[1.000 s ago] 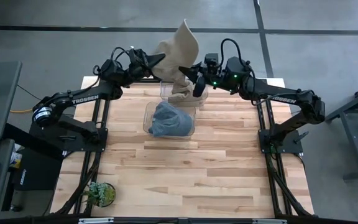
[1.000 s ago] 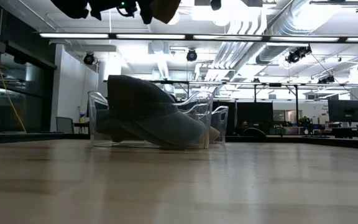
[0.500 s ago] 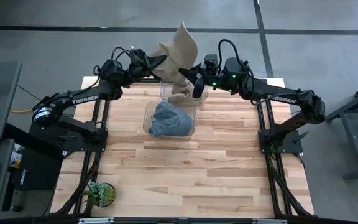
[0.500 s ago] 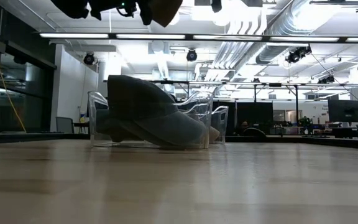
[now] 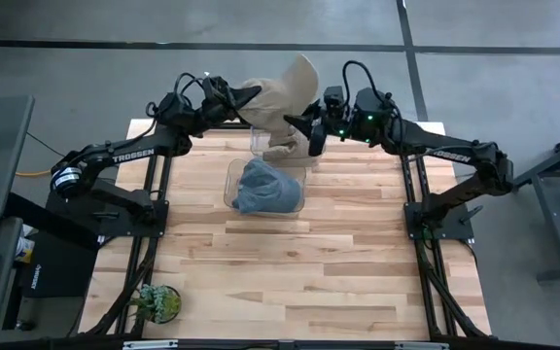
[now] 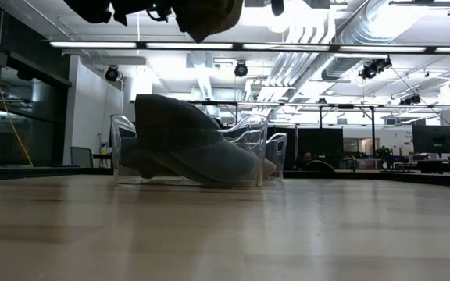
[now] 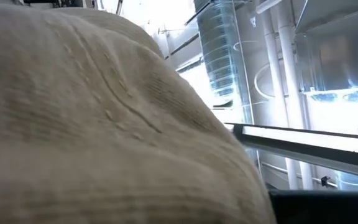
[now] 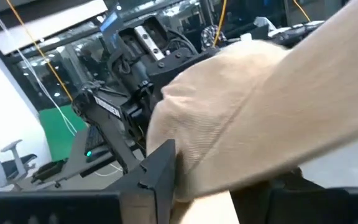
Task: Pick & Place hat
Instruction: Put the brown cap into the top transparent bin
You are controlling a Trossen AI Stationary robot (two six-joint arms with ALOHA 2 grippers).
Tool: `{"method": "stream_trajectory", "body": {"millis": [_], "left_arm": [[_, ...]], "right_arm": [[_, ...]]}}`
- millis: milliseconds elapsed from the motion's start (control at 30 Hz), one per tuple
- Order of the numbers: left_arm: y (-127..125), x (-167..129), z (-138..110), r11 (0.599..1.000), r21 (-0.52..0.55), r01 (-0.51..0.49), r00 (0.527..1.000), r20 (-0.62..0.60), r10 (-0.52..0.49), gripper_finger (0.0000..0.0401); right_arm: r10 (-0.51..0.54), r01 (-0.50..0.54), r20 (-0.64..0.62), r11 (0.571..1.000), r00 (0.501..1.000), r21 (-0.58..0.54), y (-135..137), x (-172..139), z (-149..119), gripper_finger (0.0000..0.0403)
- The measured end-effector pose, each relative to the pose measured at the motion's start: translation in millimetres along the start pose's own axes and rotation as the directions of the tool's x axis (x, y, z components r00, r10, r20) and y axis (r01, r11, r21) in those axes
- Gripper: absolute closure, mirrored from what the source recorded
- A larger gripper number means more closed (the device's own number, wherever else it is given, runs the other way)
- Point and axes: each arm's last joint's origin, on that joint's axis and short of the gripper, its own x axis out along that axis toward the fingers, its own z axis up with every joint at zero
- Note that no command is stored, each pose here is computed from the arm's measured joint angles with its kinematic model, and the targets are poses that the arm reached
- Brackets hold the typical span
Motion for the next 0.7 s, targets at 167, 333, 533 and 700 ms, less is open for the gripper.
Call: {"method": "stream_trajectory", "body": {"millis": [167,333,533,700], "left_arm": [[0,0,-1,1.000,0.000,0.000,1.000,-0.022,0.000,0.0401],[1,0,-2,1.000,0.005,-0.009,0.998,-0.061,0.009,0.0401],[7,-1,-3,0.996,0.052,-0.072,0.990,-0.118,0.078,0.0401],[9,-2,-1,0.994,0.065,-0.089,0.980,-0.174,0.099,0.0401]], "right_arm": [[-0.040,0.041,-0.040,0.999,0.998,0.020,-4,-19,9,0.0256],[-0.098,0.108,-0.139,0.992,0.985,0.063,-8,-39,9,0.0232],[-0.151,0.180,-0.206,0.975,0.967,0.127,-13,-60,12,0.0205],[-0.165,0.204,-0.218,0.963,0.962,0.174,-18,-67,15,0.0188]]}}
